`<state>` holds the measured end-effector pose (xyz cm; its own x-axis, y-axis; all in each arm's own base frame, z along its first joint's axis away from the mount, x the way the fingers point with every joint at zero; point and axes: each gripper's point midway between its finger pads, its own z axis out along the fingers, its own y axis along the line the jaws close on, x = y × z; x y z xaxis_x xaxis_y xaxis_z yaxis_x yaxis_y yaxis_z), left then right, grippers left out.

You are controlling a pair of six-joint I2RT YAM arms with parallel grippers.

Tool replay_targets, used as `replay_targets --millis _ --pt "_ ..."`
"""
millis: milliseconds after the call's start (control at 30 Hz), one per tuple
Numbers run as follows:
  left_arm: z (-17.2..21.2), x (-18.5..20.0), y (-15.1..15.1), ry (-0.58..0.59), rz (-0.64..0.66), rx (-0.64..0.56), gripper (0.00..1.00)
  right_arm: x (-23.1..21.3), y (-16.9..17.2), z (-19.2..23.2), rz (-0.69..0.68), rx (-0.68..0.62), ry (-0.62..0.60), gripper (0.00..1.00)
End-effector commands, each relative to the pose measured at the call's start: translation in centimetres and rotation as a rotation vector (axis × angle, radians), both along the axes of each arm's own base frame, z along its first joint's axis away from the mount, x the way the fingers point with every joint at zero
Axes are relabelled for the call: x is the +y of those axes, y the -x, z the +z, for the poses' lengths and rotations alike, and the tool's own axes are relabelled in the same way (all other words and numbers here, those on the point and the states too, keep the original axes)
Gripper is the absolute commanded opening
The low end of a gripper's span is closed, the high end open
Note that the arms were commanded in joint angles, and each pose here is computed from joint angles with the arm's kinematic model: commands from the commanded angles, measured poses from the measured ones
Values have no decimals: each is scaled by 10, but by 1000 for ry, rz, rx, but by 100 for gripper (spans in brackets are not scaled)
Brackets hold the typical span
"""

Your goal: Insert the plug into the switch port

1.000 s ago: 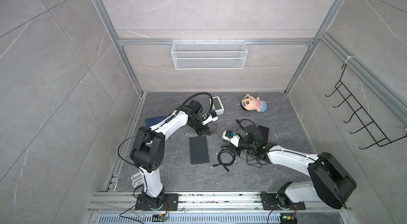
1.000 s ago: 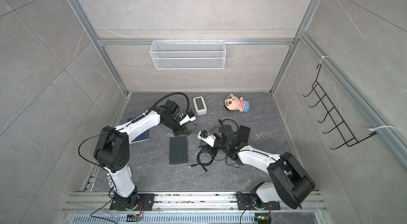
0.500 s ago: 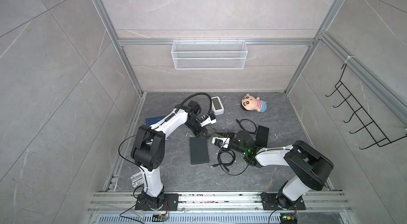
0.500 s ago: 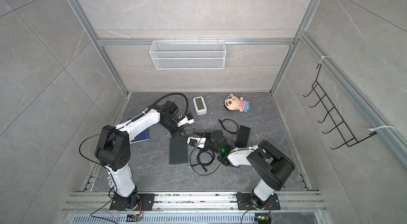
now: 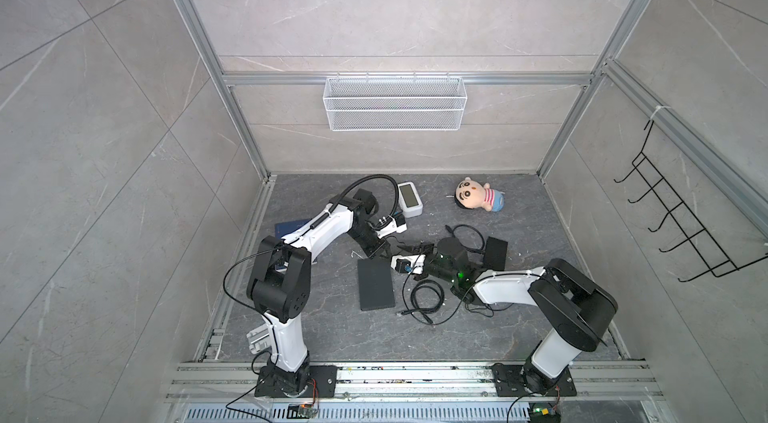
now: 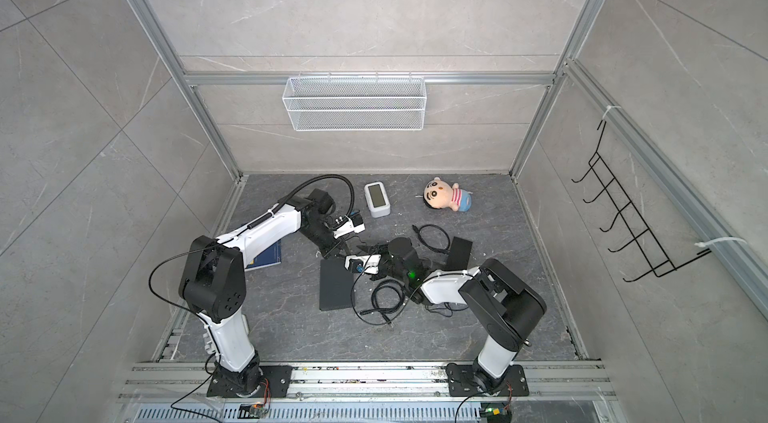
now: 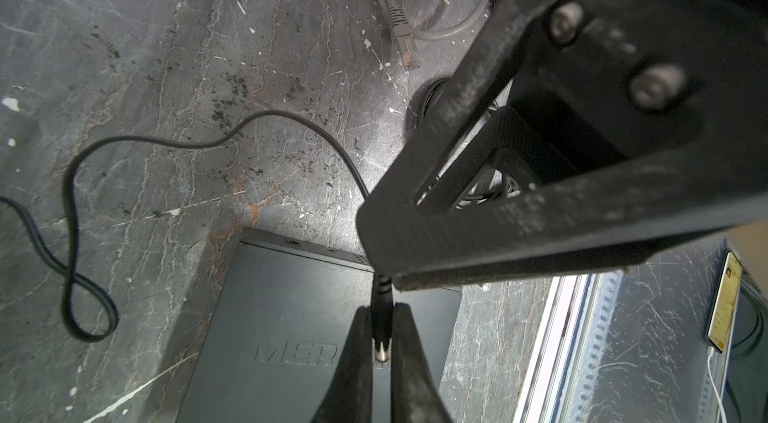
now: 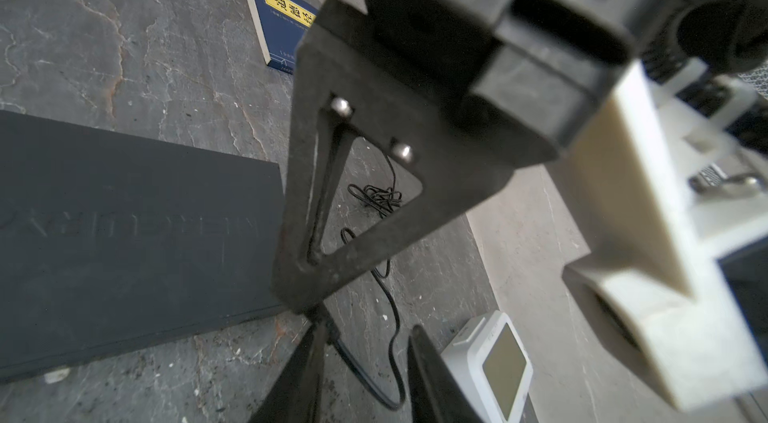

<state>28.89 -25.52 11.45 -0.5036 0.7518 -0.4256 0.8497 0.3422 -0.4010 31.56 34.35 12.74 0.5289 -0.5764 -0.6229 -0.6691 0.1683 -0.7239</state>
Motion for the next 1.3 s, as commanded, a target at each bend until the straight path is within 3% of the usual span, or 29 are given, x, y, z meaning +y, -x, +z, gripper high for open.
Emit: replay_targets --millis 0,367,833,1267 --pt "8 -5 1 30 -24 -5 3 5 2 -10 28 13 51 32" --pt "11 -5 -1 31 -14 -23 3 1 -1 -18 21 6 117 31" --pt "9 -6 1 38 -17 -10 3 6 -6 -16 10 -30 104 15" --pt "3 -4 -1 20 -4 -10 2 6 2 -8 22 -1 61 8"
